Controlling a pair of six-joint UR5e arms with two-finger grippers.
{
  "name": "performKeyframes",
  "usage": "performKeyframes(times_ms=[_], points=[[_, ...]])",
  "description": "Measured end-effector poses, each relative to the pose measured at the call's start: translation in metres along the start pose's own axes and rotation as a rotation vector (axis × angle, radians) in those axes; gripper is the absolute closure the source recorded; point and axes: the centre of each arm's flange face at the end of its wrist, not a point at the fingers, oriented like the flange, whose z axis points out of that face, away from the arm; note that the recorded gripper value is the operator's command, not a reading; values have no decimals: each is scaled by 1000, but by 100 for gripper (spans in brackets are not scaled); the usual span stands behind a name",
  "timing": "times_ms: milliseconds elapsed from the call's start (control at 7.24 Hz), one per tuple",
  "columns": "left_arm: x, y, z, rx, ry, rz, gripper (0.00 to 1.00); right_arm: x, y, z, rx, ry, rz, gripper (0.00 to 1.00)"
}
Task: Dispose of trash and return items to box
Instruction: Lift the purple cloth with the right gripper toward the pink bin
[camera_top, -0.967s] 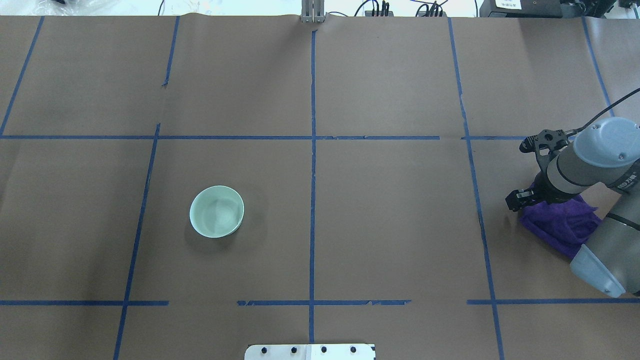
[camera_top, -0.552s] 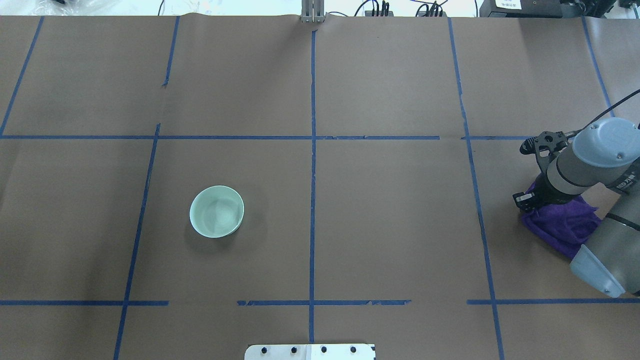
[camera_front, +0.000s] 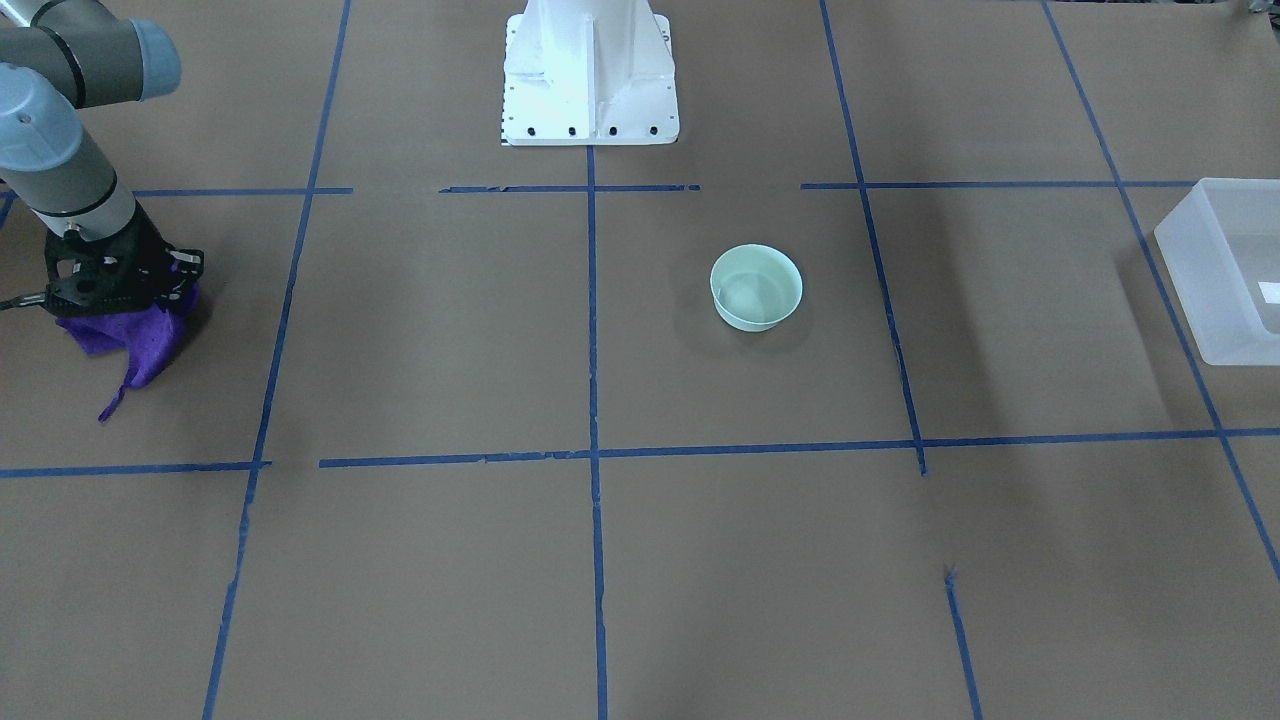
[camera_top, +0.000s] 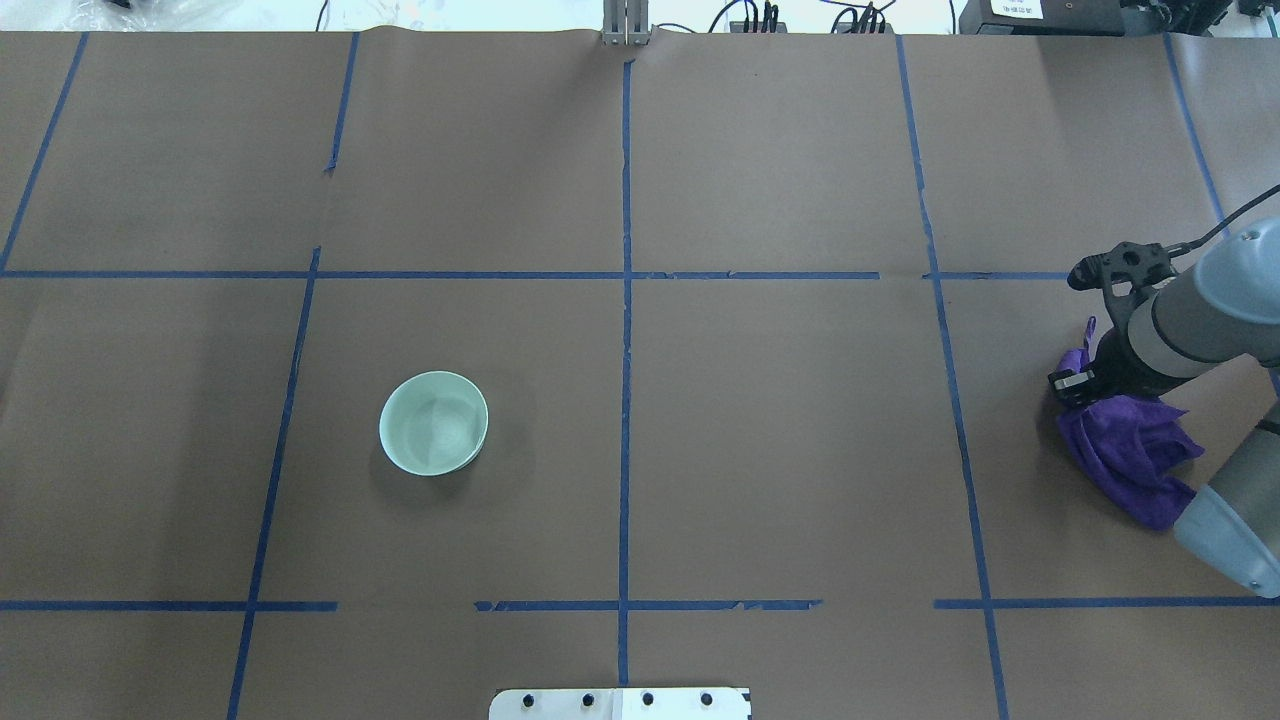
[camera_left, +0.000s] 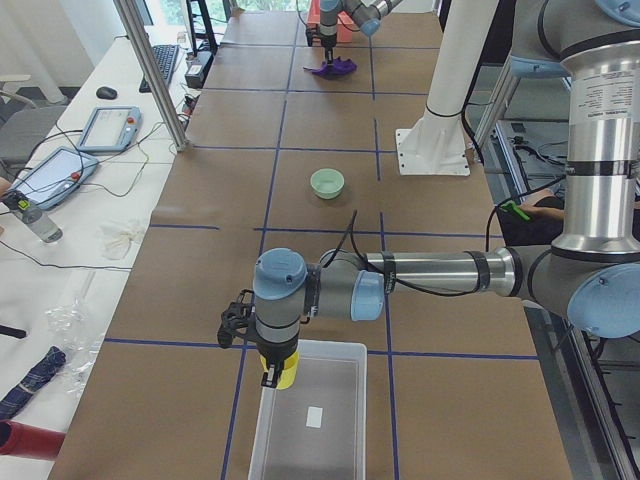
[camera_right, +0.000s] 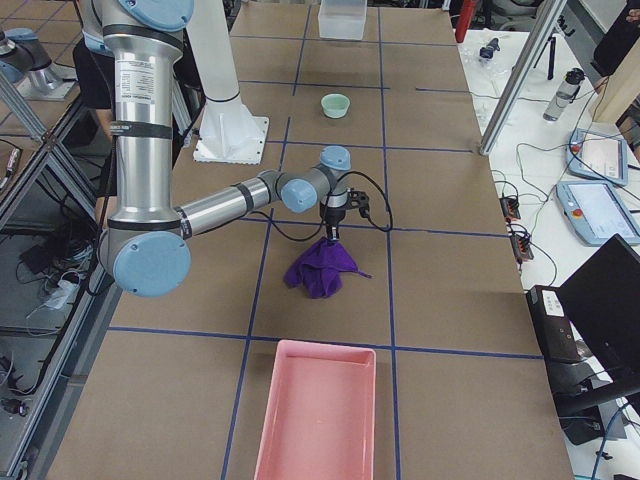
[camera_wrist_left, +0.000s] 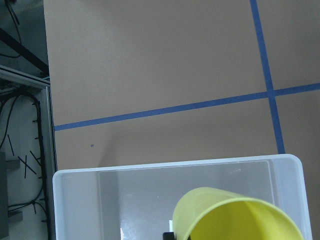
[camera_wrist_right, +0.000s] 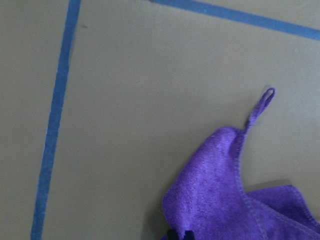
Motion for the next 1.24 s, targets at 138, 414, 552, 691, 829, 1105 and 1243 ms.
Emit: performKeyframes(times_ms=[138,414,552,691,829,1105,1243], points=[[-4,4,6,-13,4,-17,100,13,-7,-24,20,-28,40,100],[-7,14,14,-27,11,-84,100,54,-35,-85,26,-142,179,100],[-7,21,19,-32,33,-126,100,75,-46,-121,45,-210,239,100],[-6,25,25,-35,69,-148,100,90,-49,-149,73,-252,271,100],[-5,27,33,-40,105,-156,100,101,-48,-169,100,-276,291,100],[0,31,60,-63,164,-139,100,118,-44,-196,147,-298,317,100],[7,32,75,-80,191,-119,100,126,-41,-208,172,-302,331,100]])
